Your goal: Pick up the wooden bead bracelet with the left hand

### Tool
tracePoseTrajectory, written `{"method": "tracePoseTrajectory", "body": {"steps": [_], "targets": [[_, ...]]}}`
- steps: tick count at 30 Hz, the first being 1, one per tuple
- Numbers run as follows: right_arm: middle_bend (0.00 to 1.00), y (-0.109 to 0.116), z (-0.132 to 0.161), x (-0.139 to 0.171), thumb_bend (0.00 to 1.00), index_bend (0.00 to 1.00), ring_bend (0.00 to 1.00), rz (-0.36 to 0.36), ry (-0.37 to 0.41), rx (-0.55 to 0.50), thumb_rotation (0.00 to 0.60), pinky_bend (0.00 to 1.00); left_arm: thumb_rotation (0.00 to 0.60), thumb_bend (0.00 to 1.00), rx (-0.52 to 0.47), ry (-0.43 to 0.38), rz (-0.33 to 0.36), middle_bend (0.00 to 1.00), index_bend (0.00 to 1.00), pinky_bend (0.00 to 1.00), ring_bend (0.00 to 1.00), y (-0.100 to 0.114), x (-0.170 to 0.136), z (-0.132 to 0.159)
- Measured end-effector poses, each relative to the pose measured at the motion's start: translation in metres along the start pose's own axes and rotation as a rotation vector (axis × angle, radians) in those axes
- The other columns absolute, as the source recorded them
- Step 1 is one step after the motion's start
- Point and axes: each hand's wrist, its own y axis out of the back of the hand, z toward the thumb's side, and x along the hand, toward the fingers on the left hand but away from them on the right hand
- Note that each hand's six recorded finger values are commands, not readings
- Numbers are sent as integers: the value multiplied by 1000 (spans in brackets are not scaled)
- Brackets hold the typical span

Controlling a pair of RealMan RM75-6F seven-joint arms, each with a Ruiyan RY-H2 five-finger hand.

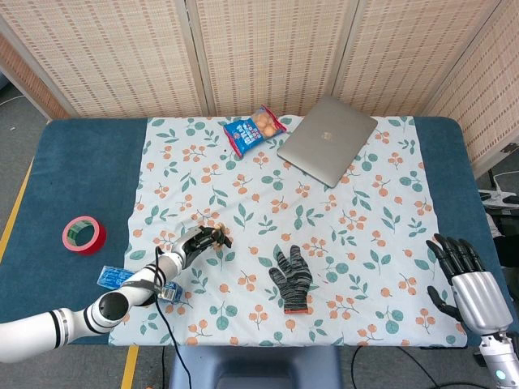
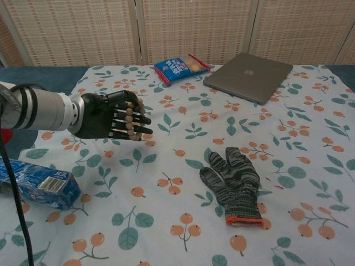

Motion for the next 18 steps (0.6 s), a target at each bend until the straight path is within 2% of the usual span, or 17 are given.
{"method": "tracePoseTrajectory", "body": {"steps": [8, 11, 12, 14, 16, 18], "targets": [[0, 0, -1, 0, 299, 0, 0, 0, -4, 0, 599, 0, 355, 904, -24, -11, -16, 518, 624, 58, 264, -3, -1, 0], [0, 0, -1, 0, 298, 0, 0, 1, -3, -1, 599, 0, 368, 991, -24, -15, -34, 458, 552, 33, 203, -7, -2, 0], [0, 0, 0, 0, 298, 0, 0, 1, -3, 0, 599, 0, 383, 998, -30, -13, -46, 439, 531, 29, 186, -9, -3, -1], [0, 0, 0, 0, 298, 0, 0, 2, -2, -1, 599, 0, 500, 1000, -38, -10, -67, 385, 465, 21, 136, -13, -4, -1], [0, 0, 0, 0, 299, 0, 0, 2, -2, -1, 599, 0, 588, 1000, -36, -4, -98, 348, 423, 19, 105, -18, -5, -1], [0, 0, 0, 0, 298, 0, 0, 1, -3, -2, 599, 0, 600, 1000, -25, 2, -130, 325, 399, 18, 84, -23, -6, -1]]}}
